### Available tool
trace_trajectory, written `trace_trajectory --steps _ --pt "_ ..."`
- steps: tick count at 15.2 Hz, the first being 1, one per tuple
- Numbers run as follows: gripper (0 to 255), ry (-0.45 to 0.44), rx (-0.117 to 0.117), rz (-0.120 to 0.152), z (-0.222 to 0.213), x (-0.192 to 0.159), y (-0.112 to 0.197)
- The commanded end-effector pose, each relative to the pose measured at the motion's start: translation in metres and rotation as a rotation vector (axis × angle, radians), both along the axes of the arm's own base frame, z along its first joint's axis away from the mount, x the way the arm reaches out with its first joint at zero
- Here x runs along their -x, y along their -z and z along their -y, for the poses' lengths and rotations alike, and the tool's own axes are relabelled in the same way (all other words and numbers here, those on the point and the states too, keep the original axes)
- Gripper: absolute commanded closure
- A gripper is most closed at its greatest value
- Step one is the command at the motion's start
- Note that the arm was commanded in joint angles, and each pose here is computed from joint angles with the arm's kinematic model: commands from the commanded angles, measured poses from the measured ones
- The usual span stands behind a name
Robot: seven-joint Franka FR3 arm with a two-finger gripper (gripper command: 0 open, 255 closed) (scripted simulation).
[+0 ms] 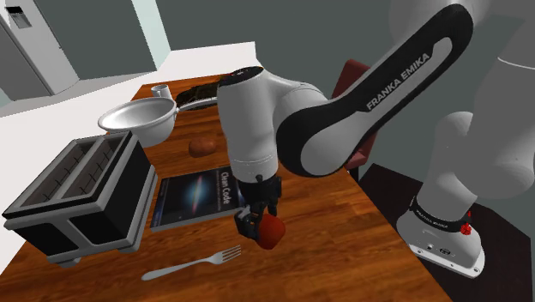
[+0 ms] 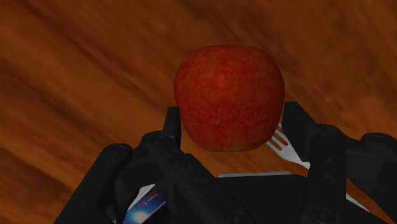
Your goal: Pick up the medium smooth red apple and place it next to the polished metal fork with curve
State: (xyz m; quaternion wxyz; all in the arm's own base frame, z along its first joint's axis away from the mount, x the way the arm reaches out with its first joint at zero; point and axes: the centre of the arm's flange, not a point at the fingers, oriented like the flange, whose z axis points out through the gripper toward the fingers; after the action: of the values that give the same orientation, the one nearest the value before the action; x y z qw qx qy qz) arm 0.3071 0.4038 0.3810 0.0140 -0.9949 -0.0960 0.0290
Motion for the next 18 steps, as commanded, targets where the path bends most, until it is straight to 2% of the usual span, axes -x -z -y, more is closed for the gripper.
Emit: trace_trajectory --steps 1,7,15,16,18 --pt "255 0.000 0.000 0.000 0.000 0.000 0.011" --pt "255 0.000 0.000 0.000 0.000 0.000 0.044" --pt "255 0.000 0.000 0.000 0.000 0.000 0.044" --pt "0 0.000 0.000 0.000 0.000 -0.001 0.044" --pt "0 0.000 -0.001 0.000 0.001 -0.002 0.044"
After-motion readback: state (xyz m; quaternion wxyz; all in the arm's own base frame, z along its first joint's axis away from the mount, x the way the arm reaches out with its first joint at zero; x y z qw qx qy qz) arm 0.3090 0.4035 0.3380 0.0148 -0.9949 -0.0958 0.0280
